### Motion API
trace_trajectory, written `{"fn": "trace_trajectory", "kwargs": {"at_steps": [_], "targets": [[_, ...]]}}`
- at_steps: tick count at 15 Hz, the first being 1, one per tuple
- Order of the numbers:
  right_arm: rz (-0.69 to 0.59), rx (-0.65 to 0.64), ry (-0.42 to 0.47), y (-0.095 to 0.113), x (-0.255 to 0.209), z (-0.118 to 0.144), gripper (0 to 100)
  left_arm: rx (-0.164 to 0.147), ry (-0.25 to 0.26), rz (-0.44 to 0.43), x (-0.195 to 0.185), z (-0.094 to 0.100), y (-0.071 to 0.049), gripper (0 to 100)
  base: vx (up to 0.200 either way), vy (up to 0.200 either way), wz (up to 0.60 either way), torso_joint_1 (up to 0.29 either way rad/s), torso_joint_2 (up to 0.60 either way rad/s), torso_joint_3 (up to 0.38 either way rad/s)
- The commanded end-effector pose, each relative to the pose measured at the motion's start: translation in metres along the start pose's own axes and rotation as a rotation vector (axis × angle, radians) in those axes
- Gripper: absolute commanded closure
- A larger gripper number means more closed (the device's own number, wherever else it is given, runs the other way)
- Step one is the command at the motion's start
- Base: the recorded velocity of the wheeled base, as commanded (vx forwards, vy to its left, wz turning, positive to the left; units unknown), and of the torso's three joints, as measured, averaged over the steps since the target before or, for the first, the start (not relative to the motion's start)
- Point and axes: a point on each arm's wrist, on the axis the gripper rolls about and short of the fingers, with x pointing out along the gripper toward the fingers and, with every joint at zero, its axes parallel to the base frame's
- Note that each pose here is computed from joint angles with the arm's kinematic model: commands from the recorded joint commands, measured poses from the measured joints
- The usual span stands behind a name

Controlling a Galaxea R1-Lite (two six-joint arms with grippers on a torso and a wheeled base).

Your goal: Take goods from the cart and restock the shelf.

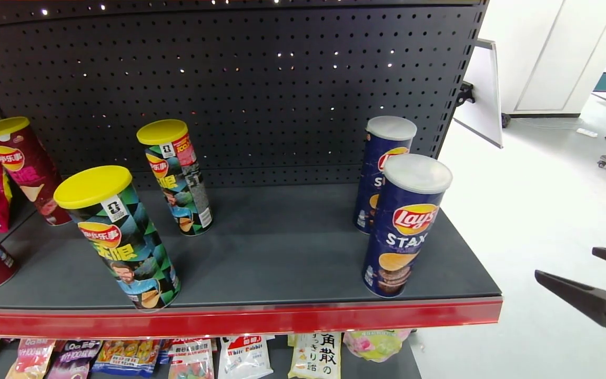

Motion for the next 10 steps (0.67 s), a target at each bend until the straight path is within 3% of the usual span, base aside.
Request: {"fn": "trace_trajectory", "kwargs": {"at_steps": [1, 4, 10], "targets": [[0.014, -0.008, 0.025, 0.000, 0.015, 0.012, 0, 0.000, -0.001, 0.001, 0.000, 0.000, 0.000, 0, 0.000, 0.000, 0.00, 0.000, 0.00, 0.000], [0.062, -0.039, 0.159, 0.008, 0.052, 0.007, 0, 0.000, 0.000, 0.001, 0.000, 0.000, 0.000, 0, 0.000, 0.000, 0.00, 0.000, 0.00, 0.000], [0.069, -0.029, 0.263, 0.017, 0.112, 0.016, 0, 0.000, 0.000, 0.001, 0.000, 0.000, 0.000, 0, 0.000, 0.000, 0.00, 0.000, 0.00, 0.000]]}}
